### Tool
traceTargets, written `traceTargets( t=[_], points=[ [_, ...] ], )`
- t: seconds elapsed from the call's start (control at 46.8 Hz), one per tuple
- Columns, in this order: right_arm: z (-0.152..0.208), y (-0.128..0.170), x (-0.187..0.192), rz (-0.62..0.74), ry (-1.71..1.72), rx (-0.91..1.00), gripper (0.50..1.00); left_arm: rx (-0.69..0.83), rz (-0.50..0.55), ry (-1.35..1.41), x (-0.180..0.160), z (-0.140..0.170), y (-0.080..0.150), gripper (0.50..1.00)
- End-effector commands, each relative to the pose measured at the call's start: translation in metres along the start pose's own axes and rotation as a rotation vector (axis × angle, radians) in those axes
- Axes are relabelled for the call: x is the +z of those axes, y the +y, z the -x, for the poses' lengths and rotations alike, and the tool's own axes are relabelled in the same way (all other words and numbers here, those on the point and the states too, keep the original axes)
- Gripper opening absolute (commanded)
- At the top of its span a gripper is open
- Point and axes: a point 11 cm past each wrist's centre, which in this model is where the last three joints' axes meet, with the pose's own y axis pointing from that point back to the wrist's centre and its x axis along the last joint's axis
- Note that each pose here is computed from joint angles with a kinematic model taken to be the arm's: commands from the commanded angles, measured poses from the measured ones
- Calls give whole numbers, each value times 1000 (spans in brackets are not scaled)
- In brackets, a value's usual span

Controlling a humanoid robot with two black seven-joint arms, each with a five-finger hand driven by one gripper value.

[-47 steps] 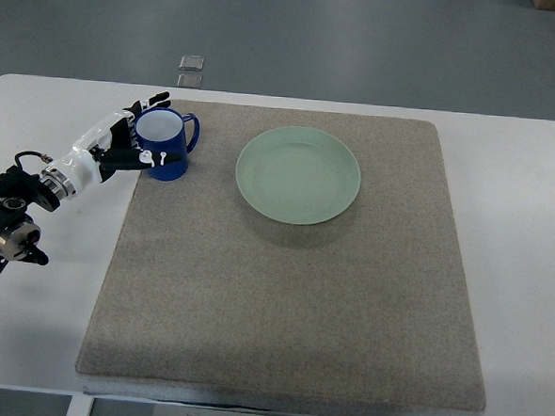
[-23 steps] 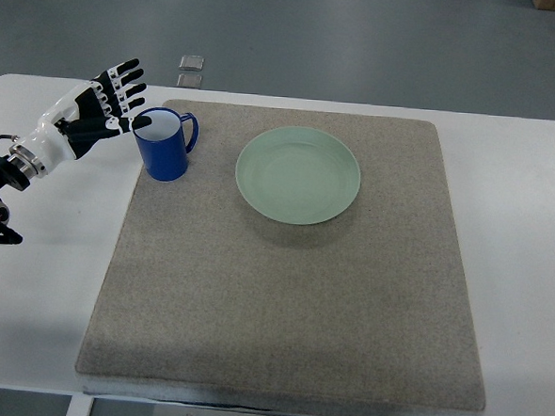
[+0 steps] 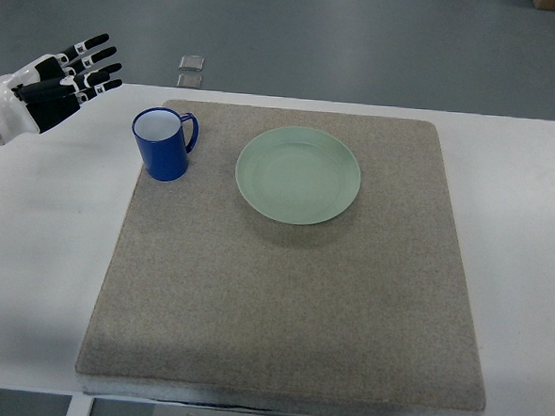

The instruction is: Place cup left of plate with left hand

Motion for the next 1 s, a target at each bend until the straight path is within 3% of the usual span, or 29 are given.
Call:
traceTargets(
  t=[0.0,0.534,0.983],
  points=[
    [0,0,0,0,1,0,932,-11,9,49,7,1,-1,1000],
    [0,0,0,0,0,0,932,18,-48,285,6,-16,8,1000],
    [5,0,1,0,-10,-21,932,8,-62,285,15,-14,2,1000]
  ],
)
